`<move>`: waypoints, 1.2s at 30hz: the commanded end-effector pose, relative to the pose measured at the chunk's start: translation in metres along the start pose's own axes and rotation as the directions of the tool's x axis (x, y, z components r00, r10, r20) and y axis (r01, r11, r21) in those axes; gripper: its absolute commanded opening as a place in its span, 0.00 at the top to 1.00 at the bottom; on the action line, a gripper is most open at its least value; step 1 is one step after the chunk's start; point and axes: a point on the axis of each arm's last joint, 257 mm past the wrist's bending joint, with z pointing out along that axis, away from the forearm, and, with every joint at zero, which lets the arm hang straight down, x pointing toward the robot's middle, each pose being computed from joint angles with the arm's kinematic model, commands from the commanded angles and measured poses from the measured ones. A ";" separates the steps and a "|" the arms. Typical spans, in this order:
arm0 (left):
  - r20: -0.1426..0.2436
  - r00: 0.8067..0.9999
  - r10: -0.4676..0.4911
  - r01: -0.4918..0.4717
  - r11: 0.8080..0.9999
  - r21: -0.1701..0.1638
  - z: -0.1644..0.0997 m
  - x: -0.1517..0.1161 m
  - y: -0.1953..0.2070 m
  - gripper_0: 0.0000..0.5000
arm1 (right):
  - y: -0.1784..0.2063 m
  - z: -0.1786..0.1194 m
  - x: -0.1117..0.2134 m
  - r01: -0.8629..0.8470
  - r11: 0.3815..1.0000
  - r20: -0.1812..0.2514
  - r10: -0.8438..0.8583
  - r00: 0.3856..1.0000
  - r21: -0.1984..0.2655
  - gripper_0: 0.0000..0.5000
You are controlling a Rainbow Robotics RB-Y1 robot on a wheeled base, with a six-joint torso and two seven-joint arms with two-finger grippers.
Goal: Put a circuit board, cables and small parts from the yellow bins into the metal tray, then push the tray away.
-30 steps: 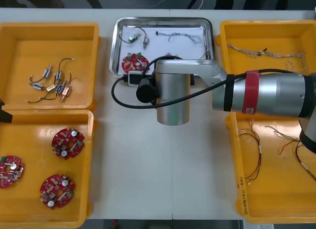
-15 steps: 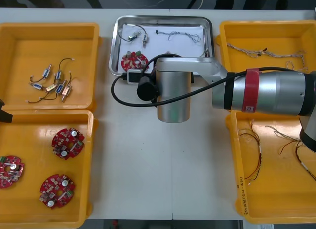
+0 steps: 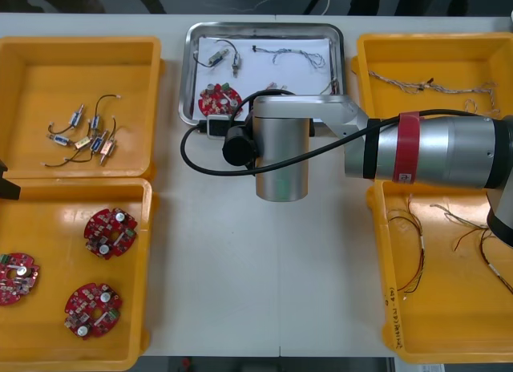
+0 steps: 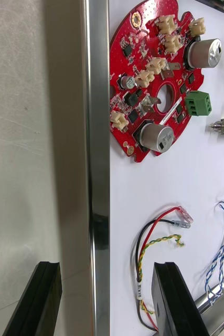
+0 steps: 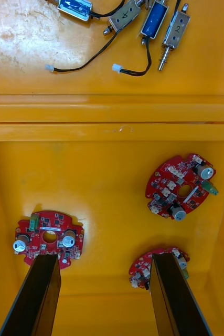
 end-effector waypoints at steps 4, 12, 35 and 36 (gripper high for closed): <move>0.018 0.997 0.077 -0.076 0.996 -0.044 -0.014 -0.003 0.012 0.00 | -0.024 -0.037 -0.024 -0.071 0.997 0.011 0.072 0.997 -0.038 0.00; 0.018 0.997 0.077 -0.076 0.996 -0.044 -0.014 -0.003 0.012 0.00 | -0.005 -0.086 -0.035 -0.125 0.981 -0.021 0.123 0.992 -0.149 0.00; 0.018 0.997 0.077 -0.076 0.996 -0.044 -0.014 -0.003 0.012 0.00 | 0.014 -0.204 0.023 -0.565 0.756 -0.056 0.582 0.811 -0.331 0.00; 0.018 0.997 0.077 -0.076 0.996 -0.044 -0.014 -0.003 0.012 0.00 | 0.009 -0.206 0.032 -0.606 0.726 -0.058 0.624 0.779 -0.324 0.00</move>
